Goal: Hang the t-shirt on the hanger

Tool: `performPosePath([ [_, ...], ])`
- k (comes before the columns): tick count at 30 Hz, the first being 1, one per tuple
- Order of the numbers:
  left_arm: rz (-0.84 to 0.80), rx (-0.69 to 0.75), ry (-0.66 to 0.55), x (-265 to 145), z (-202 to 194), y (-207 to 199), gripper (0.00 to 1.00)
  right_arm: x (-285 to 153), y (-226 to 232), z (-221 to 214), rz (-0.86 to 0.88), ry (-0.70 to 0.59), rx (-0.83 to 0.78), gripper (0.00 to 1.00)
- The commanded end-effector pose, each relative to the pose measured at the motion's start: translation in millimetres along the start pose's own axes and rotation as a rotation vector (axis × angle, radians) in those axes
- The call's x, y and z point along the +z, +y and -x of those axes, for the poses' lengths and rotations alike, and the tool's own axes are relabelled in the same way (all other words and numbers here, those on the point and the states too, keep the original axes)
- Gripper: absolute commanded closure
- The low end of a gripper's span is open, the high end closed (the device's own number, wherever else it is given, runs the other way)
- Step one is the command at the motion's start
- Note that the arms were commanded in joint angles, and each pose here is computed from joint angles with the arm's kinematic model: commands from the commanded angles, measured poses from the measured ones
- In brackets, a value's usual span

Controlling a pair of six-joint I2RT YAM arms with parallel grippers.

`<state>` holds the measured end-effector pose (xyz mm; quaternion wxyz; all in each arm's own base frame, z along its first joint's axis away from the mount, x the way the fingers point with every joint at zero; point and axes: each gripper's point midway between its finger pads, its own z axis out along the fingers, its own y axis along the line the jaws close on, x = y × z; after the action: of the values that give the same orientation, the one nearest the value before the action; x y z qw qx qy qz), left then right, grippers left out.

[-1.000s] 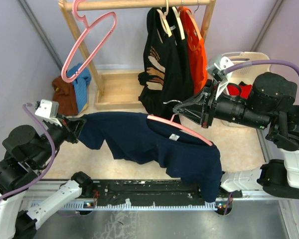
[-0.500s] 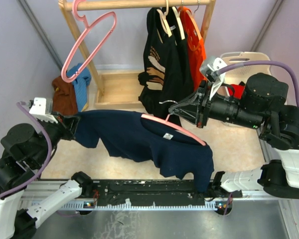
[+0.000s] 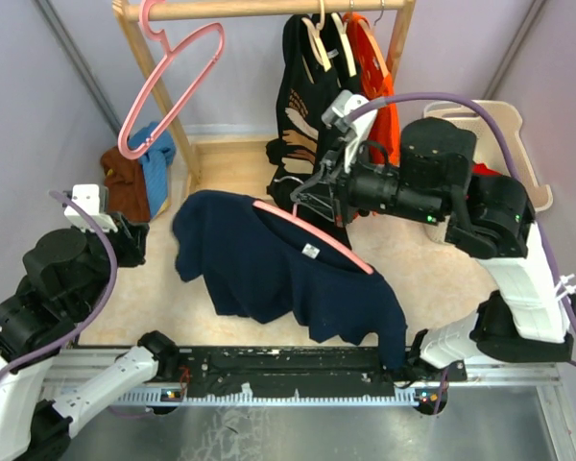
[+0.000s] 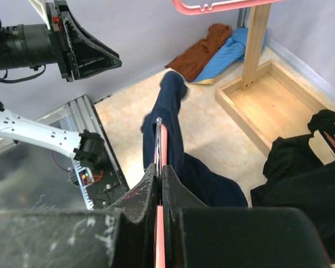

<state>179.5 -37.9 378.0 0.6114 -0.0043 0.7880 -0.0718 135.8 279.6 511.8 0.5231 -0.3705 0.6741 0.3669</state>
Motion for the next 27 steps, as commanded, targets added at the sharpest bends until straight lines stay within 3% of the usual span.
performPosePath([
  [1,0.056,0.046,0.006,1.4,5.1,9.3,0.68,-0.9,-1.0,32.9,-0.012,-0.102,-0.031,1.00],
  [5,-0.074,0.090,-0.033,-1.3,24.2,-13.0,0.60,13.7,0.2,24.6,0.000,-0.056,-0.046,1.00],
  [11,-0.632,0.213,-0.137,-30.5,56.8,-108.4,0.47,21.4,15.4,15.1,0.093,-0.016,-0.064,1.00],
  [14,-0.833,0.252,-0.168,-49.9,68.3,-139.5,0.43,18.6,28.8,13.1,0.171,-0.008,-0.066,1.00],
  [18,-1.085,0.307,-0.122,-70.1,64.5,-173.4,0.42,14.1,45.0,9.8,0.267,0.004,-0.066,1.00],
  [27,-1.360,0.330,-0.041,-81.7,52.6,-206.7,0.37,5.5,66.1,2.7,0.396,0.019,-0.059,1.00],
])
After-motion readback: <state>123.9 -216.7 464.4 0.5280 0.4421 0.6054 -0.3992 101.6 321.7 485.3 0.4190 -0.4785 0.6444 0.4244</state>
